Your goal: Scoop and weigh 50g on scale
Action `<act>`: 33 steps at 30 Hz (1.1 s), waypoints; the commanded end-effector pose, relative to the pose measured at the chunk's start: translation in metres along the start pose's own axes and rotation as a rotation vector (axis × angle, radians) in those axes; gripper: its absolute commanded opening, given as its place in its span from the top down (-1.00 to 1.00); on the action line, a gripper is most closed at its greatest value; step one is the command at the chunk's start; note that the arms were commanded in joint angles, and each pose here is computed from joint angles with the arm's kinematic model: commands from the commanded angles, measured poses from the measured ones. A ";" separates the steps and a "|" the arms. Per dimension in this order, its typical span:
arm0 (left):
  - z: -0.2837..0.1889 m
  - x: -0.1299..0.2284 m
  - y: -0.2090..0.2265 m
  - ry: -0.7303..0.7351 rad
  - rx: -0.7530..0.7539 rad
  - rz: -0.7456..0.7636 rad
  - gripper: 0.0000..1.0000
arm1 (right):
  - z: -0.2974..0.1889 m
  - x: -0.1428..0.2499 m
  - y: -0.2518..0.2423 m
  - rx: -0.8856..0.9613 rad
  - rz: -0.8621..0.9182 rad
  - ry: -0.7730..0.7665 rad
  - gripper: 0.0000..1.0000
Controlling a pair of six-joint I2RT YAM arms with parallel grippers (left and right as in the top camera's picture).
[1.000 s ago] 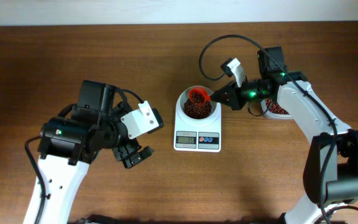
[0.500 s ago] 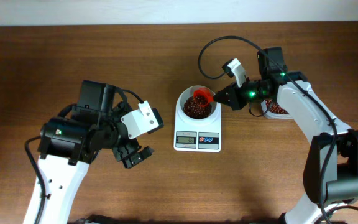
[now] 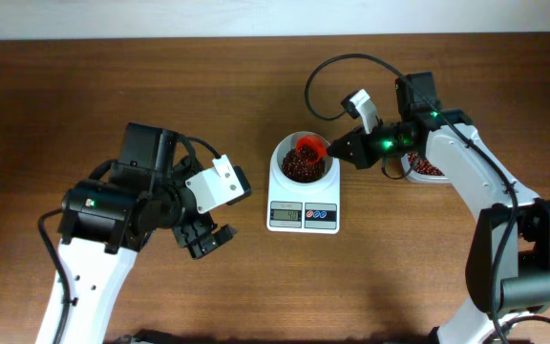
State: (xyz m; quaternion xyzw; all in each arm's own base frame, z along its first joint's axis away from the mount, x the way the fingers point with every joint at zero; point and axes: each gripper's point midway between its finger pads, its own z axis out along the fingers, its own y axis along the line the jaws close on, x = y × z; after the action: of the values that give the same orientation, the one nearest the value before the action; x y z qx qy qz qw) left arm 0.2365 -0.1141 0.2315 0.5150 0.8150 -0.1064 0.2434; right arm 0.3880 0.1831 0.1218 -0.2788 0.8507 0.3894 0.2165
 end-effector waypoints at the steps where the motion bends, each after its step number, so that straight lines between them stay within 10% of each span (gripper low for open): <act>1: -0.001 -0.003 0.000 -0.016 0.007 0.014 -0.98 | 0.004 0.001 0.004 -0.033 0.006 0.000 0.92; 20: -0.001 -0.003 0.000 -0.016 0.007 0.014 -0.98 | 0.004 0.006 -0.006 0.028 0.014 0.027 0.92; 26: -0.001 -0.003 0.000 -0.016 0.007 0.014 -0.98 | -0.001 -0.007 0.031 -0.198 -0.017 -0.057 0.92; 33: -0.001 -0.003 0.000 -0.016 0.007 0.014 -0.98 | 0.005 0.008 -0.004 0.026 0.060 0.036 0.92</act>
State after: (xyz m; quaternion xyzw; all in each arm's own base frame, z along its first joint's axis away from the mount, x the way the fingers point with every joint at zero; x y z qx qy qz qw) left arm 0.2365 -0.1141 0.2315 0.5150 0.8150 -0.1064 0.2434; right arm 0.3860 0.1805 0.1164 -0.2618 0.8628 0.3831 0.2009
